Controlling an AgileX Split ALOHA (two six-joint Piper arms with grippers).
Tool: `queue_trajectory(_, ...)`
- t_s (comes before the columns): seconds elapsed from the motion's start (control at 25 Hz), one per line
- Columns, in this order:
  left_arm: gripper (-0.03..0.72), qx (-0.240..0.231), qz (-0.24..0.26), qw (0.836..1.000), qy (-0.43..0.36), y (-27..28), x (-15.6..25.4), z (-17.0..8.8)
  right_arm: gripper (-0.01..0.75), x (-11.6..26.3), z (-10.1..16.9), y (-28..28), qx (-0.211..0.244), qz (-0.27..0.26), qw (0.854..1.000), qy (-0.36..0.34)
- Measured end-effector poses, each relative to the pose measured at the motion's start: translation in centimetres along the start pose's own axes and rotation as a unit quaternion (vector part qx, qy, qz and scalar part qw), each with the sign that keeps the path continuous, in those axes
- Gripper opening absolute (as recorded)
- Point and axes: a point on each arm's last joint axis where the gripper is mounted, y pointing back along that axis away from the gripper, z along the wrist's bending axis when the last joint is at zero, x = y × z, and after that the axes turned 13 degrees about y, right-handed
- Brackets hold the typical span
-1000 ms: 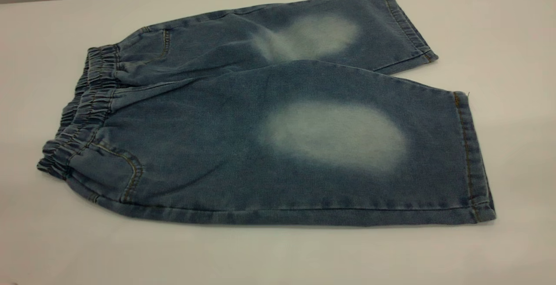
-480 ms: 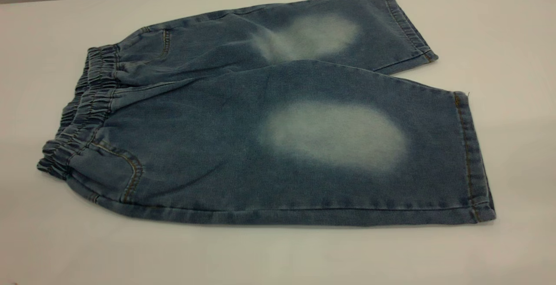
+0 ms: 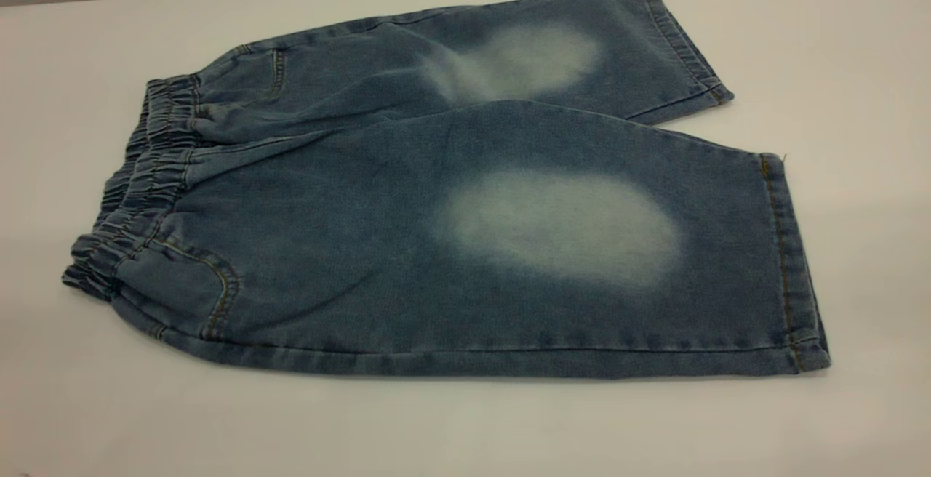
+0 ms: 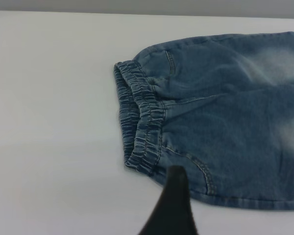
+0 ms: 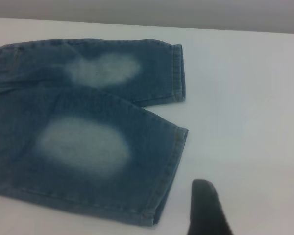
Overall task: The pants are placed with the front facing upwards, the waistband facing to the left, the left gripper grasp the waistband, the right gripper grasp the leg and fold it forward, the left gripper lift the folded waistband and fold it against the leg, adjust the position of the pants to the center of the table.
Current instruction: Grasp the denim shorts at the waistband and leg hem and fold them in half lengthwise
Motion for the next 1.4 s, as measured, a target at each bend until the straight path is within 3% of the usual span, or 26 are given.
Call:
queue_trajectory(0.24,0.590,0.000,0.000,1.000,0.000,0.0,0.0,0.0,0.357,0.0,0.0,0.0,-0.002,-0.001,1.000,-0.001)
queue_trajectory(0.52,0.590,0.000,0.000,1.000,0.001,0.0,0.0,0.0,0.357,-0.3,0.7,0.0,-0.041,-0.017,0.999,-0.024)
queue_trajectory(0.84,0.590,-0.001,-0.002,1.000,0.006,0.0,-0.1,0.0,0.357,-0.5,0.8,0.2,-0.042,-0.021,0.999,-0.023)
queue_trajectory(1.08,0.578,0.000,-0.020,0.998,0.062,-0.6,-3.2,-0.8,0.357,-2.7,0.4,-0.5,-0.055,-0.014,0.998,-0.037)
queue_trajectory(1.2,0.549,-0.026,-0.010,0.998,0.048,-1.6,-5.6,-1.0,0.357,-4.0,-0.1,-2.5,-0.063,0.023,0.997,-0.045)
queue_trajectory(1.4,0.515,-0.103,0.068,0.992,0.001,-5.3,-8.5,-0.5,0.357,-5.4,-0.4,-6.5,-0.095,0.087,0.989,-0.074)
